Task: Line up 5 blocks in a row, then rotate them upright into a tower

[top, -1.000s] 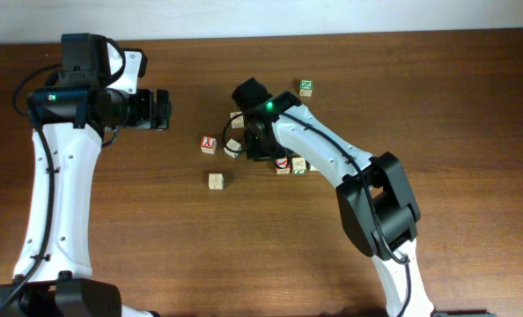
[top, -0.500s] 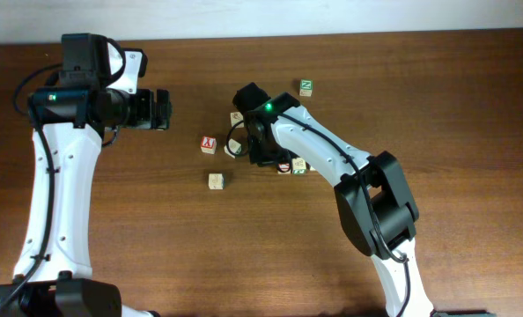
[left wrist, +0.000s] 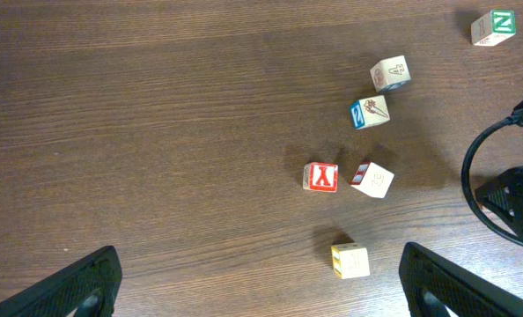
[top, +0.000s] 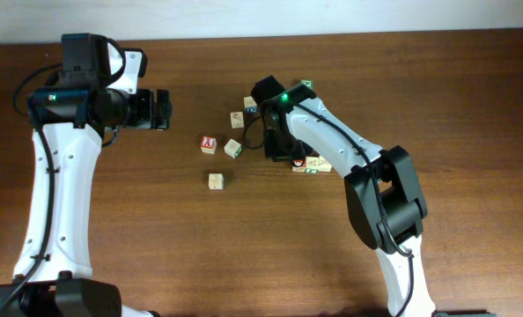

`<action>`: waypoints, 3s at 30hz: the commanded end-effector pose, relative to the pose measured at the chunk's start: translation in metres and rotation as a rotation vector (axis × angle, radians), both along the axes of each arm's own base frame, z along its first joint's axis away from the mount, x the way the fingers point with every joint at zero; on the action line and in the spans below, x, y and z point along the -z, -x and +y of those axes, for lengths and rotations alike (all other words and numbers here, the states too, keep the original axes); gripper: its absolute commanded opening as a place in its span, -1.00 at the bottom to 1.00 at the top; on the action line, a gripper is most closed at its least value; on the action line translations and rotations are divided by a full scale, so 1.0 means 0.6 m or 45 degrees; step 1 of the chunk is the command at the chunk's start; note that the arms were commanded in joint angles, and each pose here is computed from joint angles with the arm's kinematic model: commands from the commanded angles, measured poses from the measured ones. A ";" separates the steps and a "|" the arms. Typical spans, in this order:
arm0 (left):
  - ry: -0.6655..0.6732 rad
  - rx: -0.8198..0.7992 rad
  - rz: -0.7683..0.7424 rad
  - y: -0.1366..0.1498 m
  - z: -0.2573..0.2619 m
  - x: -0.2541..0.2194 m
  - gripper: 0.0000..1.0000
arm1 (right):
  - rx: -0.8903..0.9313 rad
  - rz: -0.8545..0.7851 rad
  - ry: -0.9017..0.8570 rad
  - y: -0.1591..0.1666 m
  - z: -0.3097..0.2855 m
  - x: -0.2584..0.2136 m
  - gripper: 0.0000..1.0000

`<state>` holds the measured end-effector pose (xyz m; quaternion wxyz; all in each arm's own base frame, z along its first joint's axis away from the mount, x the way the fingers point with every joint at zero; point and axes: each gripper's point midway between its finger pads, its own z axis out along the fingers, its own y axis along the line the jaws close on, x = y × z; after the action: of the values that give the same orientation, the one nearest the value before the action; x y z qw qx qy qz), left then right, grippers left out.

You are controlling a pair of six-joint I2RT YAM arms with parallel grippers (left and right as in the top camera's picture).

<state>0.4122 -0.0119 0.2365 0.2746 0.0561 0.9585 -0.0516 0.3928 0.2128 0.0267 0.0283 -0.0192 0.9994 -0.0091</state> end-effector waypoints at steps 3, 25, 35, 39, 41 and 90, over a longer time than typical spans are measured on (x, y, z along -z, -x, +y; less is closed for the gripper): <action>0.021 -0.005 -0.019 -0.006 -0.001 -0.010 0.98 | -0.012 -0.142 -0.139 -0.031 -0.005 -0.112 -0.50; 0.021 -0.005 -0.019 -0.006 -0.001 -0.010 0.98 | 0.152 -0.042 -0.205 -0.016 -0.142 0.013 -0.77; 0.021 -0.005 -0.019 -0.006 -0.001 -0.010 0.98 | 0.295 -0.130 -0.252 -0.038 -0.200 -0.077 -0.77; 0.021 -0.005 -0.019 -0.006 -0.001 -0.010 0.98 | 0.328 0.009 -0.216 0.010 -0.207 -0.035 -0.77; 0.021 -0.005 -0.020 -0.006 -0.001 -0.010 0.98 | 0.305 0.022 -0.217 0.021 -0.195 -0.016 -0.78; 0.021 -0.005 -0.019 -0.006 -0.001 -0.010 0.98 | 0.208 -0.267 -0.469 -0.056 0.208 -0.008 0.09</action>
<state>0.4124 -0.0120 0.2369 0.2752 0.0562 0.9583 -0.0518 0.4282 0.3408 0.0350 0.1377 0.0631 0.9716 0.1815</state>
